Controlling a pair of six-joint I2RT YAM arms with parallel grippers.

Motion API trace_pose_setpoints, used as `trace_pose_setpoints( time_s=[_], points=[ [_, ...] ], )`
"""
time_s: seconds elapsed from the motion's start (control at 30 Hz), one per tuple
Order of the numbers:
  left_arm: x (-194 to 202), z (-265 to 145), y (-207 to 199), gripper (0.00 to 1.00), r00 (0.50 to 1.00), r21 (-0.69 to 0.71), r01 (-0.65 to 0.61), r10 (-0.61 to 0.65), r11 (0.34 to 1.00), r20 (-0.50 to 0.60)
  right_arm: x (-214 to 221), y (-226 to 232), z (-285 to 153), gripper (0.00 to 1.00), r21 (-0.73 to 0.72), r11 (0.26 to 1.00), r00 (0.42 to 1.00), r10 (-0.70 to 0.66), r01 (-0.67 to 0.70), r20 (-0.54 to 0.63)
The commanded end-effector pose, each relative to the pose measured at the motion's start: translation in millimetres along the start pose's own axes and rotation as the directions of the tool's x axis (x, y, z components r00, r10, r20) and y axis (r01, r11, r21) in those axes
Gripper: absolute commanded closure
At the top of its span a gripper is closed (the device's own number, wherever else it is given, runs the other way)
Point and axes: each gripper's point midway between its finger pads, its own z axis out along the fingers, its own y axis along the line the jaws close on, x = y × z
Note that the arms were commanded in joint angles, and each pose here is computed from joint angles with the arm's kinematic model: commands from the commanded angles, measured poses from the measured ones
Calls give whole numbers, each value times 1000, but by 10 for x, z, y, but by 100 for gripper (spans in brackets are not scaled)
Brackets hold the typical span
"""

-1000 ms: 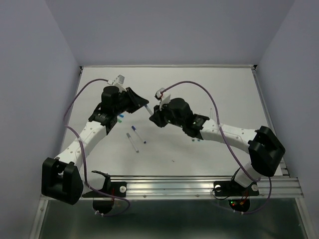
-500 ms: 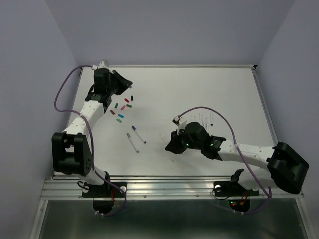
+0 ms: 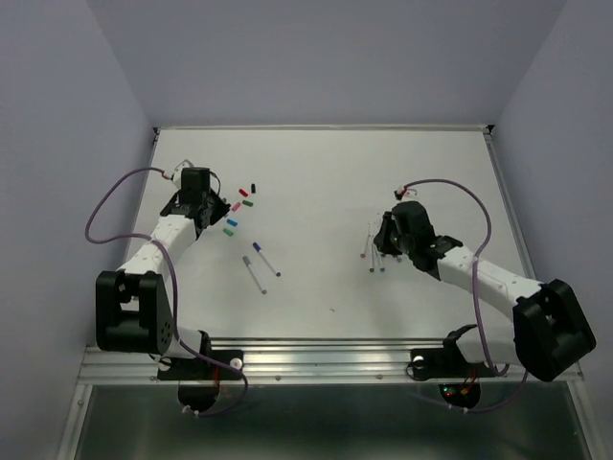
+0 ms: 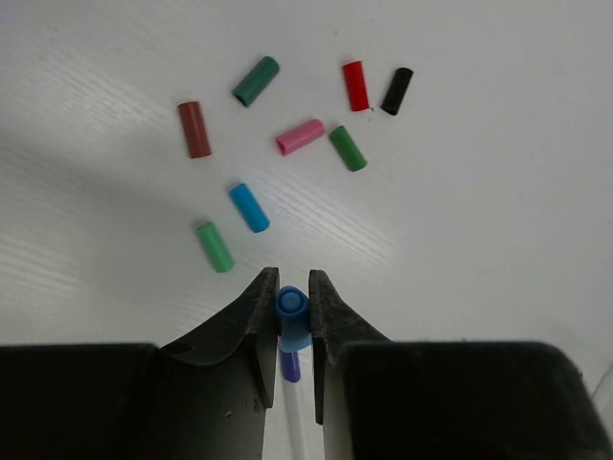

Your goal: Open the pen caps

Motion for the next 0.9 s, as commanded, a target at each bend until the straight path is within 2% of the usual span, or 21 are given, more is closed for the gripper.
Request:
trace_pose_setpoints(
  time_s=[0.0, 0.17, 0.33, 0.47, 0.5, 0.6, 0.67, 0.7, 0.83, 0.87],
  points=[
    [-127, -62, 358, 100, 997, -126, -2, 12, 992, 80, -141, -510, -46, 99, 178, 982, 998, 56, -60, 31],
    [-20, 114, 632, 100, 1000, -199, 7, -1, 980, 30, -87, -1096, -118, 98, 299, 945, 991, 125, -132, 43],
    [148, 269, 751, 100, 999, -220, 15, -23, 975, -35, 22, -1290, -104, 96, 353, 923, 987, 161, -157, 17],
    [186, 293, 798, 100, 999, -237, 18, -28, 971, -39, 23, -1373, -141, 94, 389, 903, 983, 183, -181, 31],
    [185, 294, 811, 100, 999, -242, 17, -27, 970, -37, 21, -1391, -145, 91, 390, 901, 981, 193, -191, 35],
    [148, 305, 914, 100, 999, -269, 36, -45, 963, -30, 122, -1426, -115, 90, 400, 896, 978, 211, -192, -3],
    [163, 314, 924, 97, 998, -269, 35, -46, 962, -36, 183, -1406, -84, 89, 391, 901, 975, 219, -190, -30],
    [179, 321, 923, 91, 998, -268, 33, -45, 963, -41, 226, -1405, -58, 88, 392, 899, 972, 230, -195, -44],
    [195, 336, 873, 84, 997, -245, 34, -50, 969, -57, 313, -1404, -13, 85, 399, 895, 965, 251, -199, -81],
    [188, 332, 861, 79, 997, -238, 37, -52, 971, -57, 321, -1392, -7, 84, 395, 896, 963, 256, -203, -86]
  ],
)
